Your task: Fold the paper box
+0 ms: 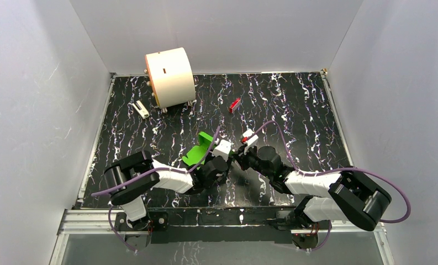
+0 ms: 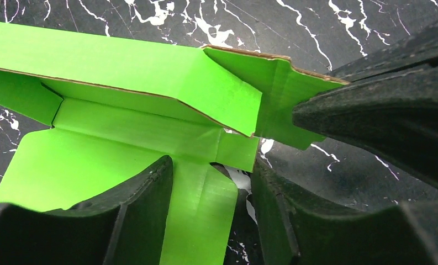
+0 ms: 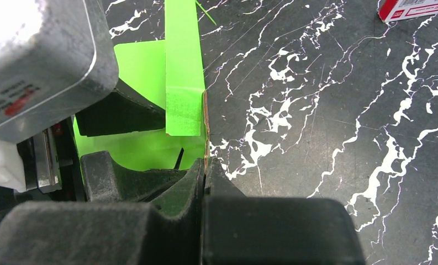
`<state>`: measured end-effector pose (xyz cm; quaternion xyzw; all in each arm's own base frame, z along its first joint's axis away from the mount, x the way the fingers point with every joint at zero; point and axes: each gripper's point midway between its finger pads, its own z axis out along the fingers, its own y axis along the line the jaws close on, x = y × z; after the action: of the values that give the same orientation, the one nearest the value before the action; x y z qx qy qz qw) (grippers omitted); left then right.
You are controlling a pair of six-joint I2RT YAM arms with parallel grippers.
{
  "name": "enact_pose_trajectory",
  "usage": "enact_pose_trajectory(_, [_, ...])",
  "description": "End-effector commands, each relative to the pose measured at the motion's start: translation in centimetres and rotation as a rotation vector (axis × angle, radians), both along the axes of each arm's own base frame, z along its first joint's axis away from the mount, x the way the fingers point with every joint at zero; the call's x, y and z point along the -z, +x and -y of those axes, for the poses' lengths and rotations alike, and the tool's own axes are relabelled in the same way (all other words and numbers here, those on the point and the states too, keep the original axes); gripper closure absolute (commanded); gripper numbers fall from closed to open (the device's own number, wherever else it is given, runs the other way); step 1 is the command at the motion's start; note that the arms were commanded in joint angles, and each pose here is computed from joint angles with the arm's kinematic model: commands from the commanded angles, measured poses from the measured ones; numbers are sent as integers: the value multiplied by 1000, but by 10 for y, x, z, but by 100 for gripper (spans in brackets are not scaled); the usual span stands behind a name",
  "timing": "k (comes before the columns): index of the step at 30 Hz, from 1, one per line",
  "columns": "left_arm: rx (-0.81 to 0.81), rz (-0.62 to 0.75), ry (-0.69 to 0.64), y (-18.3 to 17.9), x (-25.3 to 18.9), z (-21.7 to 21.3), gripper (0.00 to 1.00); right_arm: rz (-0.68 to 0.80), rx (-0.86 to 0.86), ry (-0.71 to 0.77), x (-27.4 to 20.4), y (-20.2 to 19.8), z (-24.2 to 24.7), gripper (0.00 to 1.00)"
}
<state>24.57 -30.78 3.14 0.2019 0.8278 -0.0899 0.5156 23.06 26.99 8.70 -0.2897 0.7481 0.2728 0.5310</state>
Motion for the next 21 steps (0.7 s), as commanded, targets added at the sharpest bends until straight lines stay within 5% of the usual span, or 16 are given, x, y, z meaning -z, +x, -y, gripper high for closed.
enact_pose_trajectory(1, [-77,61,-65,10,-24,-2,51,31,-17,44,-14,1,-5,100])
enact_pose_trajectory(10, [-109,-16,-159,13,-20,-9,62,40,-25,44,-12,-2,-2,99])
enact_pose_trajectory(21, [-115,-115,-235,16,-2,-19,64,45,-65,46,-9,-6,-7,97])
